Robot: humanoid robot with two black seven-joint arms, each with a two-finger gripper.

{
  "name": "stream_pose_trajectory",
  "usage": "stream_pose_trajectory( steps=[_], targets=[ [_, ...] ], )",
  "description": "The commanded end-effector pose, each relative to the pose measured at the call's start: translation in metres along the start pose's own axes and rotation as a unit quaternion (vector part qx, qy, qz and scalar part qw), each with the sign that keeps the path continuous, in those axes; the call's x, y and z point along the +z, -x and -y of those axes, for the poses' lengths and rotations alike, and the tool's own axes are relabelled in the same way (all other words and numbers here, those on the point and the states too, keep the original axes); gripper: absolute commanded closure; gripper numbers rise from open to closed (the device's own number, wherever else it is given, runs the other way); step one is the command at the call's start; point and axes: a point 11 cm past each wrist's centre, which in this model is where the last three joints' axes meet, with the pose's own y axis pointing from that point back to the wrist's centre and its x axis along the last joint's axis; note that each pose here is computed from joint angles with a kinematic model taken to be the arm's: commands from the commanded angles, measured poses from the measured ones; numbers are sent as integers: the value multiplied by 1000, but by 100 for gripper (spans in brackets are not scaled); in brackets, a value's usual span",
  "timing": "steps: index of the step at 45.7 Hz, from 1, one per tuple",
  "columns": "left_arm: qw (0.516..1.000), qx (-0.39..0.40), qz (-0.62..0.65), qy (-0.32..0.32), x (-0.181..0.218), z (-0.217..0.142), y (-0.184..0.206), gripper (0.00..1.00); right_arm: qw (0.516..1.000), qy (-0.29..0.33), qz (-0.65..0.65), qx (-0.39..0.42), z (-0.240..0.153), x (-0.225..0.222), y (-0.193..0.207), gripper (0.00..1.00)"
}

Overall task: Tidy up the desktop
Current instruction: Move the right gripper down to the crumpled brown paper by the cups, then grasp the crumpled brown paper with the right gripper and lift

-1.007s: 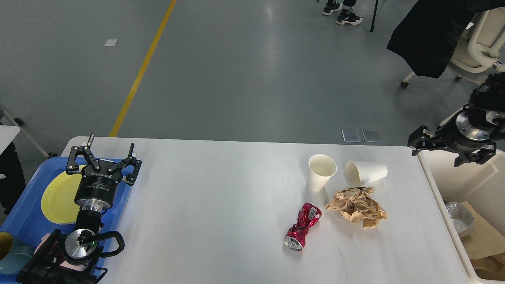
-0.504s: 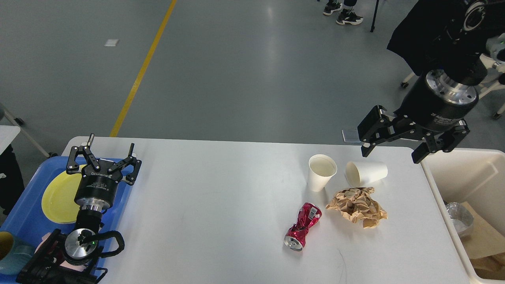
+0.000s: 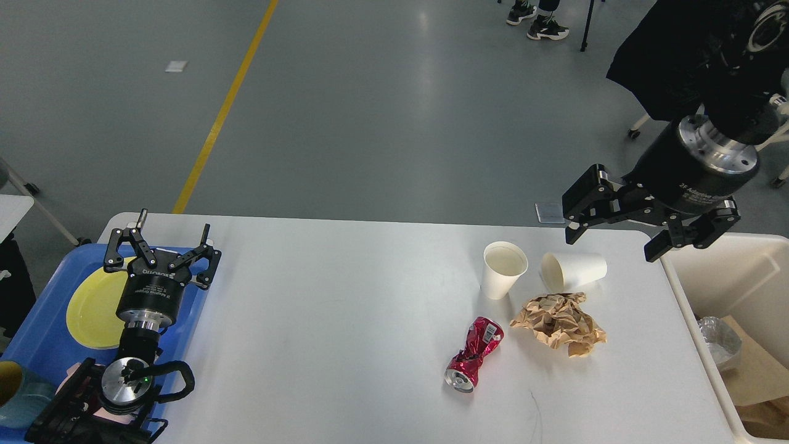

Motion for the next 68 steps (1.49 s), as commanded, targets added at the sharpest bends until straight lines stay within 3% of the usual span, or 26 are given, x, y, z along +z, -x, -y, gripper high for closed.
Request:
stream_pose_trajectory(
  steps=[1, 11, 21, 35, 53, 68],
  targets=[
    [1000, 0, 0, 0, 0, 0, 0, 4, 999, 7, 32, 16, 34, 17, -12, 0],
    [1000, 0, 0, 0, 0, 0, 0, 4, 988, -3, 156, -7, 116, 55, -19, 0],
    [1000, 0, 0, 0, 0, 0, 0, 4, 957, -71, 281, -3, 176, 57, -29, 0],
    [1000, 0, 0, 0, 0, 0, 0, 4, 937, -16, 347, 28, 251, 86, -7, 0],
    [1000, 0, 0, 0, 0, 0, 0, 4, 925, -46, 374, 56, 273, 71, -15, 0],
    [1000, 0, 0, 0, 0, 0, 0, 4, 928, -35, 366, 65, 317, 67, -2, 0]
  ],
)
